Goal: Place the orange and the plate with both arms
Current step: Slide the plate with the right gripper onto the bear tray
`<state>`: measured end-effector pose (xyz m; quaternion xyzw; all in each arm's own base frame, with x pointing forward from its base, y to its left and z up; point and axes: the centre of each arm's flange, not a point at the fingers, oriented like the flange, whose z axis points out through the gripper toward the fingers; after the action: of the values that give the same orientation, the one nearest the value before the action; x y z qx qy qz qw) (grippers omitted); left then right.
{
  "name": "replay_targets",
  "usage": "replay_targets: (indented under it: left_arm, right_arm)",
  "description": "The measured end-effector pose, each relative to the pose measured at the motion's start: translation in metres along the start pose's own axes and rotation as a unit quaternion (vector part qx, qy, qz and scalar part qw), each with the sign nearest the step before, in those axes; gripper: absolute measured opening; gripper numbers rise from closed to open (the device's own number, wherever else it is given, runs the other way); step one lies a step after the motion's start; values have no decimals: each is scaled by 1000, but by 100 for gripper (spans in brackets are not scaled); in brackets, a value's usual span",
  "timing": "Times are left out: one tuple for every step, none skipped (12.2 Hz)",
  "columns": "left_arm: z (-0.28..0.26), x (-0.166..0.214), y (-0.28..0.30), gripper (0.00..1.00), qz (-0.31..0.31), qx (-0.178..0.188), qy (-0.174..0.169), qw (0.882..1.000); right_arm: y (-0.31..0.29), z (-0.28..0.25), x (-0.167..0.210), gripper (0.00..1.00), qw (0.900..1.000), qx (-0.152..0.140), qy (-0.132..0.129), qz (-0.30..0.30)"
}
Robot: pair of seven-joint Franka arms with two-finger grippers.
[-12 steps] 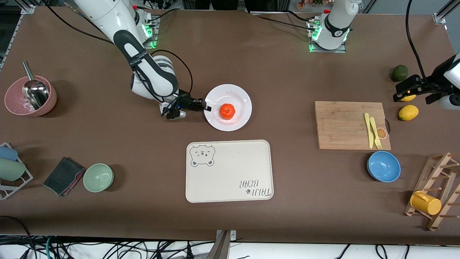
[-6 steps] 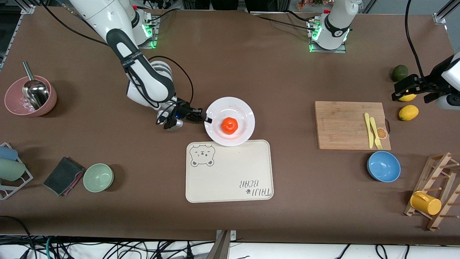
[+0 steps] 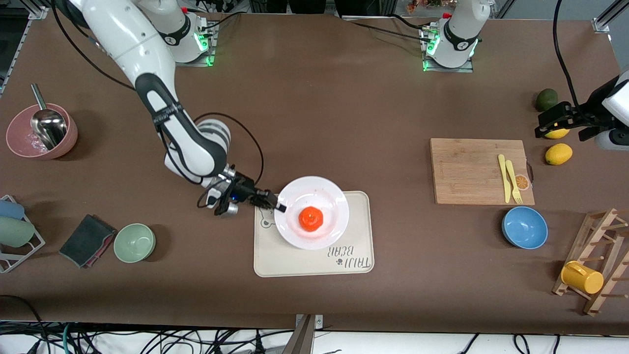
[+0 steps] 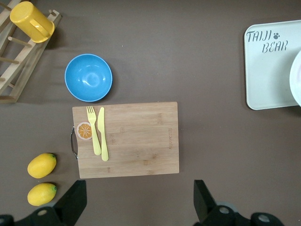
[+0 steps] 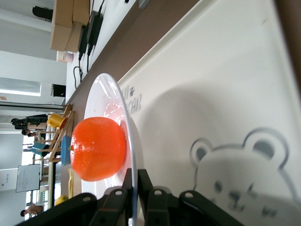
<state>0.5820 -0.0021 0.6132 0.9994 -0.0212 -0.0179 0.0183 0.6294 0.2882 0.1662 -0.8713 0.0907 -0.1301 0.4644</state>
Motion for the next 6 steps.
replay_targets:
  left_arm:
    - [0,0,0,100,0,0,0,1000]
    - [0,0,0,100,0,0,0,1000]
    - [0,0,0,100,0,0,0,1000]
    - [1,0,0,100,0,0,-1,1000]
    - [2,1,1,100,1,0,-2,1000]
    - [3,2,1,100,1,0,-3,1000]
  right_arm:
    - [7,5,8,7,1000,-7,-4,0]
    - [9,8,12,7,1000,-15,-12,0]
    - [9,11,14,7,1000,-21,-17,1]
    - [8,14,16,7,1000,-22,-18,2]
    - [8,17,16,7,1000,-22,-19,3]
    - [11,19,14,7,1000,-23,-20,4]
